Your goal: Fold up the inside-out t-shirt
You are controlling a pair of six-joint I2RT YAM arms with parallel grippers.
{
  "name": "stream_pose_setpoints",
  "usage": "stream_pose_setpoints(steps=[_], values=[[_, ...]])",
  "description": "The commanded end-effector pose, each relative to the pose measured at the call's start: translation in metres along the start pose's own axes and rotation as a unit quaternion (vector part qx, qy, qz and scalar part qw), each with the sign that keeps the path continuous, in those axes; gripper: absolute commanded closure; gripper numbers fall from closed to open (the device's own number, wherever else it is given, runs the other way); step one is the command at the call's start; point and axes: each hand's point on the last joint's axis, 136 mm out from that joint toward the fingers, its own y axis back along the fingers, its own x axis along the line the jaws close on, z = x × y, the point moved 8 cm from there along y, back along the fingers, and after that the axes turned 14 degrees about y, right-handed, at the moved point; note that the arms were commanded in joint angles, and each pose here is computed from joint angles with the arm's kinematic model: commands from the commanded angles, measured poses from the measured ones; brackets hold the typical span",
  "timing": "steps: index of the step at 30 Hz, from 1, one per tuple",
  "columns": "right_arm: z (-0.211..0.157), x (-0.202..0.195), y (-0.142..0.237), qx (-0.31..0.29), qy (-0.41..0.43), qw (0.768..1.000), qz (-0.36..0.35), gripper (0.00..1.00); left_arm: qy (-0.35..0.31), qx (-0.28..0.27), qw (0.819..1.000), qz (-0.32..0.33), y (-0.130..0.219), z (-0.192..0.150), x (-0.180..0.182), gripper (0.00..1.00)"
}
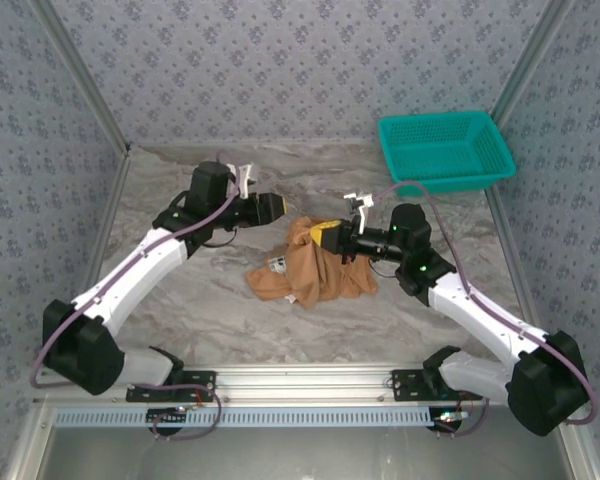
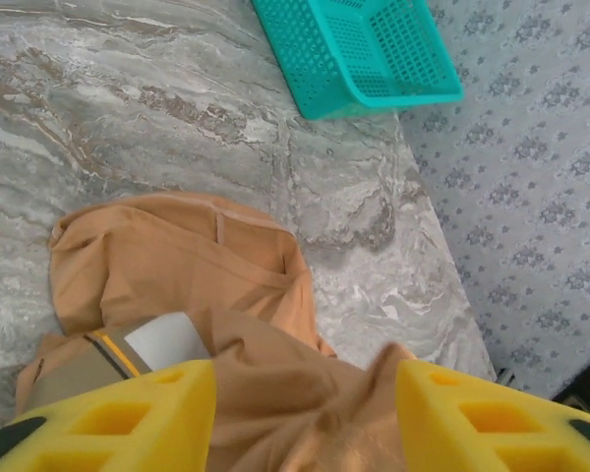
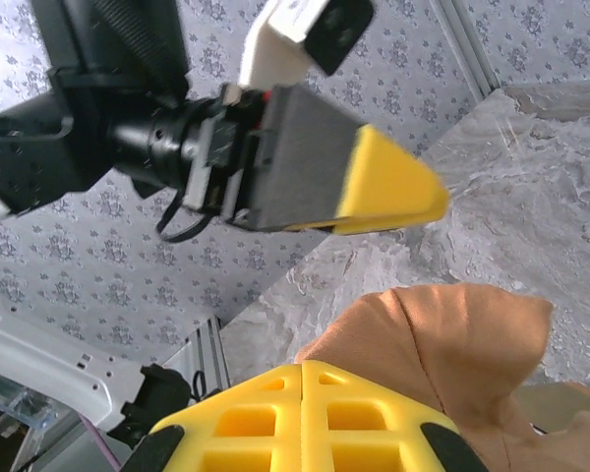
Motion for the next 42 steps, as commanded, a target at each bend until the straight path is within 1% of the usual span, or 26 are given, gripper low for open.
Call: stream_pose_setpoints(steps=[1, 3, 6, 8, 11, 14, 19, 22, 24, 30, 38, 42], values=[[0.008, 0.001, 0.001, -0.027, 0.001, 1.0, 0.01, 1.0, -0.03, -0.011, 0.999, -0.031, 0.023, -0.014, -0.01, 0.41], [0.008, 0.0, 0.002, -0.027, 0.001, 1.0, 0.009, 1.0, -0.041, 0.009, 0.998, -0.047, 0.023, -0.028, -0.01, 0.37], [0.007, -0.002, 0.003, -0.025, -0.001, 1.0, 0.006, 1.0, -0.067, 0.036, 0.996, -0.057, 0.019, -0.044, -0.008, 0.36], [0.007, -0.004, 0.005, -0.025, -0.001, 1.0, 0.004, 1.0, -0.084, 0.035, 0.995, -0.049, 0.018, -0.048, -0.005, 0.36], [0.009, -0.005, 0.008, -0.026, -0.001, 1.0, 0.001, 1.0, -0.103, 0.023, 0.994, -0.021, 0.014, -0.048, 0.004, 0.39], [0.01, -0.005, 0.009, -0.027, 0.001, 1.0, -0.002, 1.0, -0.123, 0.021, 0.992, -0.002, 0.005, -0.047, 0.013, 0.46], [0.011, -0.006, 0.009, -0.027, 0.001, 1.0, -0.002, 1.0, -0.15, 0.021, 0.987, -0.045, -0.012, -0.043, 0.008, 0.47], [0.011, -0.005, 0.01, -0.028, 0.002, 1.0, -0.002, 1.0, -0.165, 0.019, 0.984, -0.059, -0.02, -0.039, 0.006, 0.48], [0.012, -0.005, 0.011, -0.027, 0.002, 1.0, -0.004, 1.0, -0.168, 0.021, 0.983, -0.066, -0.025, -0.037, 0.005, 0.48], [0.012, -0.005, 0.011, -0.027, 0.004, 1.0, -0.007, 1.0, -0.171, 0.02, 0.978, -0.121, -0.03, -0.034, -0.006, 0.5], [0.014, -0.004, 0.012, -0.03, 0.007, 1.0, -0.006, 1.0, -0.172, 0.015, 0.973, -0.15, -0.037, -0.026, -0.013, 0.6], [0.013, -0.003, 0.013, -0.03, 0.006, 1.0, -0.007, 1.0, -0.169, 0.012, 0.97, -0.173, -0.039, -0.022, -0.019, 0.69]])
